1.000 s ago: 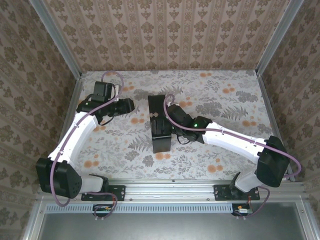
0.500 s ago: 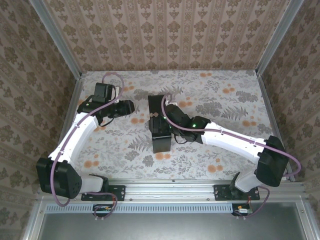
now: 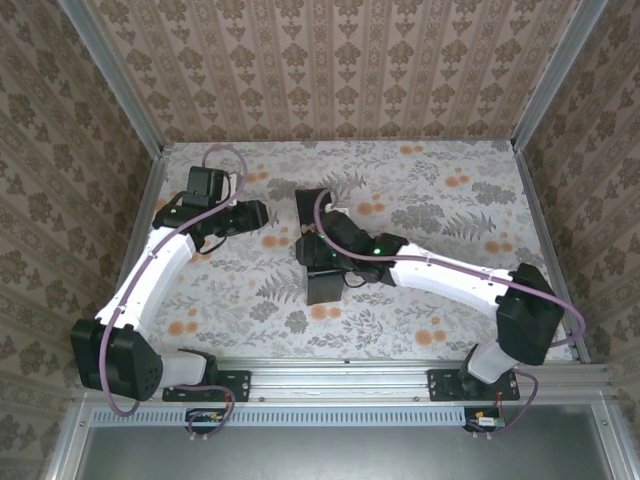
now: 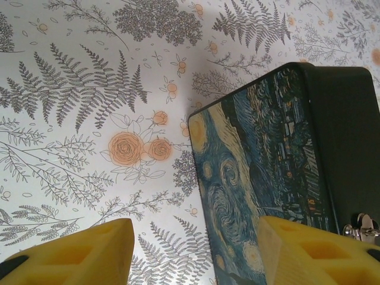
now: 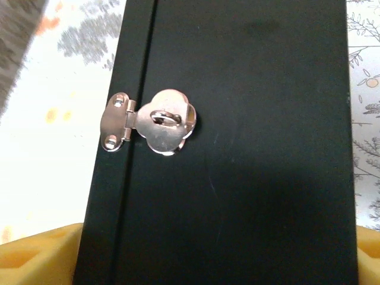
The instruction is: Unlock the padlock with the key
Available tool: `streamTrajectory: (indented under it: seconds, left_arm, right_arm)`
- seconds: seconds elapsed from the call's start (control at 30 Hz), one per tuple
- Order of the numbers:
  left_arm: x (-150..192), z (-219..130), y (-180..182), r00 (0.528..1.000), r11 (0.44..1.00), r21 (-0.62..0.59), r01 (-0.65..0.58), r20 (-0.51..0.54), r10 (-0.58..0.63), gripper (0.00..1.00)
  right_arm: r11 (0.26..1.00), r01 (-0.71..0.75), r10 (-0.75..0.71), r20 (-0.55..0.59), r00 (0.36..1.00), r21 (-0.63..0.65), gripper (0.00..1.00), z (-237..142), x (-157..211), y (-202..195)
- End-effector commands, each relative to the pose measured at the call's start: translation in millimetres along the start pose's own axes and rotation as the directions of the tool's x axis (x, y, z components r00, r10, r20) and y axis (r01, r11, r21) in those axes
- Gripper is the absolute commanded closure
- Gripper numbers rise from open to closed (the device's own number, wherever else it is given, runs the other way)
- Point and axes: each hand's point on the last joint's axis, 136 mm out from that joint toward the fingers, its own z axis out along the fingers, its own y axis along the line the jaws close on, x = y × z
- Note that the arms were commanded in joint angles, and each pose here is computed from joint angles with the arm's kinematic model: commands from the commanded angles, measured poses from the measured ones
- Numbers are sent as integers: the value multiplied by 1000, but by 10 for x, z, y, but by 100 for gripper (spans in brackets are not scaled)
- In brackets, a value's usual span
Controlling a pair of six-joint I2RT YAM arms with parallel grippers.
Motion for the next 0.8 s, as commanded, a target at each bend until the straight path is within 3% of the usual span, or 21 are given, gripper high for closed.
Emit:
streamTrajectory:
  seconds: [0.0, 0.1, 0.3, 0.6, 0.77]
  left_arm:
    - [-43, -82, 10, 999, 1000, -5, -22, 25, 22, 42]
    - [-70, -72, -20, 999, 1000, 8, -20, 28, 20, 42]
    - [-120, -65, -60, 999, 1000, 21, -19, 34, 18, 42]
    - [-232, -207, -44, 997, 999, -8, -40, 71, 40, 42]
    - [-248, -296, 11, 996, 999, -24, -38, 82, 40, 41]
  right_arm:
    - [950, -274, 270, -45, 962, -151, 17, 145, 67, -166]
    - [900, -364, 365, -44, 930, -239, 15, 263, -19, -244]
    - [829, -402, 431, -14, 902, -389, 8, 583, -254, -342]
    - [793, -351, 419, 27, 907, -498, 5, 1092, -440, -274]
    - [807, -352, 405, 9, 914, -475, 4, 1283, -408, -299]
